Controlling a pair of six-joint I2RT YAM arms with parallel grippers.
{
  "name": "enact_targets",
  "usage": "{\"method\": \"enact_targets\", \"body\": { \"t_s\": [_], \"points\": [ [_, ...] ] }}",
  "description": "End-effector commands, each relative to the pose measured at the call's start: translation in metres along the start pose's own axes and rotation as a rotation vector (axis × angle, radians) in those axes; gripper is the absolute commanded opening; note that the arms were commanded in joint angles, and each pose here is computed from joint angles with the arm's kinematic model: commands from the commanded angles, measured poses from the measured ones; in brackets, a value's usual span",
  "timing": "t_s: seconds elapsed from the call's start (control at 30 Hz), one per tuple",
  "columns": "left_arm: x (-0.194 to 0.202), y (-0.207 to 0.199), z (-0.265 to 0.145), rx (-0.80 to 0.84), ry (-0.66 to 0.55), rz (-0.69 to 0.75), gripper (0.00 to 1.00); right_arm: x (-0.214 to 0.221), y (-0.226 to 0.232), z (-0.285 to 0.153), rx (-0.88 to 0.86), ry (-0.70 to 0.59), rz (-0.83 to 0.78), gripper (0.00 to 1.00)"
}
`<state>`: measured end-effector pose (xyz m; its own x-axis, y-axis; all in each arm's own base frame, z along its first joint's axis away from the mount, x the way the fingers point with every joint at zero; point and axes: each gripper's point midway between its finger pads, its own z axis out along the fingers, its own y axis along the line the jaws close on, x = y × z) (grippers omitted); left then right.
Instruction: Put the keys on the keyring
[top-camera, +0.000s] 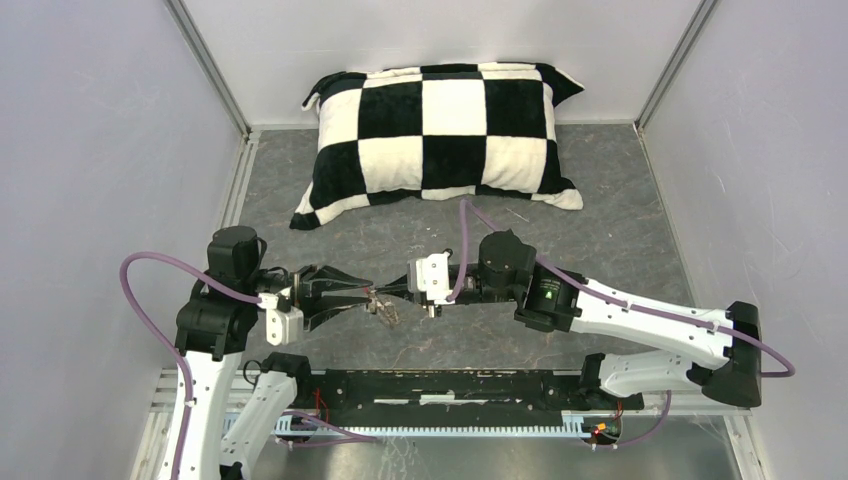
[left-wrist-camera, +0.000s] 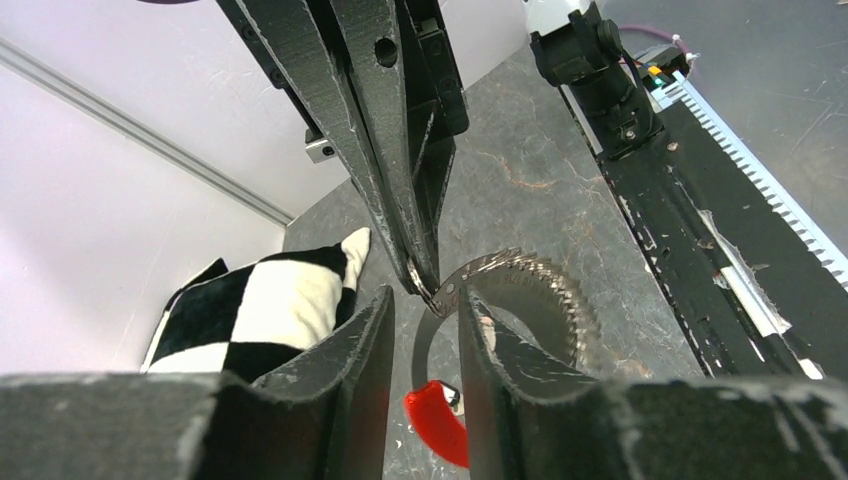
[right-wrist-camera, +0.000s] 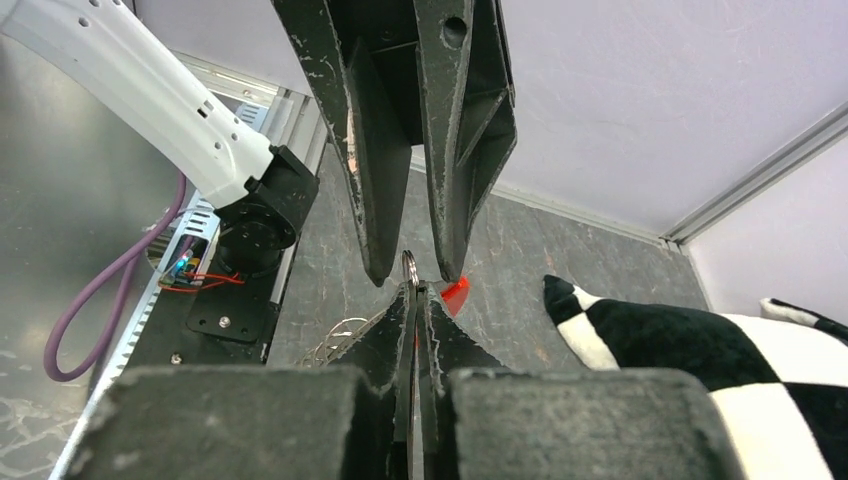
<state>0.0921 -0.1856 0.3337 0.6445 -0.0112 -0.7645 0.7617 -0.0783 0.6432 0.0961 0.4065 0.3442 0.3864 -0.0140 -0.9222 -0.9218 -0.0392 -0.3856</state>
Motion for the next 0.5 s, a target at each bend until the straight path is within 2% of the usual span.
{"method": "enact_targets", "body": {
  "t_s": [0.0,0.17,0.47],
  "points": [
    [-0.0054,0.002,0.0,0.0,-0.006,-0.004,0.34,-0.0328,-0.0046,-0.0048,0.034,-0.128,0.009,0.01],
    [-0.0045,-0.0005,-0.0004,-0.004,0.003,-0.026,0.27,-0.031,-0.0036,-0.0046,0.057,-0.165,0.058,0.01],
    [-0.0004,-0.0031,-0.0015,-0.012,0.026,-0.04,0.23,-0.0325,-0.008,-0.0117,0.131,-0.245,0.126,0.01]
  ]
}}
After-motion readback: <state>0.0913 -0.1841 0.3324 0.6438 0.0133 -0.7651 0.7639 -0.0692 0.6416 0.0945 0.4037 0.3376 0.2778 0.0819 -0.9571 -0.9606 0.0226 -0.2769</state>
